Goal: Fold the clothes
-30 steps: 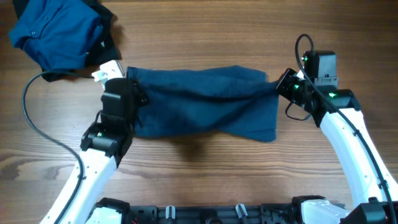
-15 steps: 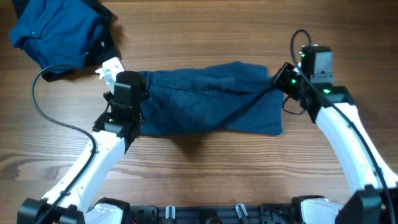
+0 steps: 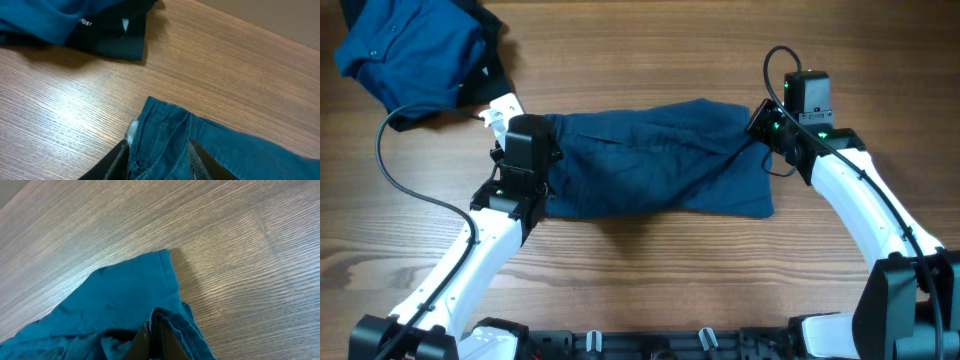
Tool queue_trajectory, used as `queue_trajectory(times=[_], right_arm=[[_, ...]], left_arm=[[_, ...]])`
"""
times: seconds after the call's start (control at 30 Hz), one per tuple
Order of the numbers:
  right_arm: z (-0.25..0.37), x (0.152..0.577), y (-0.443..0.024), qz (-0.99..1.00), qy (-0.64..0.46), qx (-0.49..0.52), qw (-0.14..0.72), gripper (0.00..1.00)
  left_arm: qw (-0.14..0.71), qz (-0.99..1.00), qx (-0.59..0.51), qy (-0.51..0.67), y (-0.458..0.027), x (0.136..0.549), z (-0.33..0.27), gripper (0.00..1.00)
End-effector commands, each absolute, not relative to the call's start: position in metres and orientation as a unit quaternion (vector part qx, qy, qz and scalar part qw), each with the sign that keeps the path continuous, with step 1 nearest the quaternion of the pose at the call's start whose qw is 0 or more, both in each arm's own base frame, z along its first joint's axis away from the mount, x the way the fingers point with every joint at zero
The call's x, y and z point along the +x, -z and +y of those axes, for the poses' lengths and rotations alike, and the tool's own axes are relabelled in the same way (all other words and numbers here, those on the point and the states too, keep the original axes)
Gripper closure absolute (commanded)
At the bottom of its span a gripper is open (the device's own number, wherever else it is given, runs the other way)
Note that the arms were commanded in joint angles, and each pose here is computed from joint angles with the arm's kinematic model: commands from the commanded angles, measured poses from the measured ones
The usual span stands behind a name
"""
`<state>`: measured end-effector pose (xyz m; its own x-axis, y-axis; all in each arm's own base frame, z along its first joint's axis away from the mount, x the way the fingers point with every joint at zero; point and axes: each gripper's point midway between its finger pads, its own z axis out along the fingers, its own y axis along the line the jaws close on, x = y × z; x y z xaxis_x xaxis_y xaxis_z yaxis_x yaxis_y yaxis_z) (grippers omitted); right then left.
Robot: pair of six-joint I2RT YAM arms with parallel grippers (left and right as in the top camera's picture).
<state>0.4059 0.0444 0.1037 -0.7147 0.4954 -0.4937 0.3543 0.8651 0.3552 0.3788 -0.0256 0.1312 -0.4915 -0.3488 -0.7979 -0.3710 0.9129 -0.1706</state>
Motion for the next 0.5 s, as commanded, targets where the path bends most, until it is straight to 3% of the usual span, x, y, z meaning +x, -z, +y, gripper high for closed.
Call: queue_trajectory(times=[0.0,0.1,0.13,0.27,0.33,0.47], right_arm=[[0.04,0.414,-0.101,0.916,-0.102,0.236,0.307,0.77],[0.039,0.41,-0.092,0.925,-0.091,0.222,0.293,0.09],[0.039,0.408,-0.091,0.928,-0.088,0.218,0.289,0.01],[0.037,0.396,-0.087,0.937,-0.078,0.212,0.268,0.01],[0.037,0.391,-0.088,0.939,-0.077,0.212,0.261,0.0],[0.04,0.384,-0.091,0.945,-0.08,0.193,0.252,0.0]], left_arm=[[0.456,0.867,-0.2,0.0,-0.135,0.382,-0.03,0.61],[0.445,0.876,-0.183,0.021,-0.131,0.381,-0.04,0.56],[0.441,0.883,-0.158,0.027,-0.13,0.381,-0.045,0.53],[0.438,0.897,-0.063,0.024,-0.129,0.382,-0.059,0.42],[0.44,0.897,-0.026,0.017,-0.13,0.383,-0.062,0.45],[0.427,0.901,-0.001,0.075,-0.127,0.384,-0.071,0.38]])
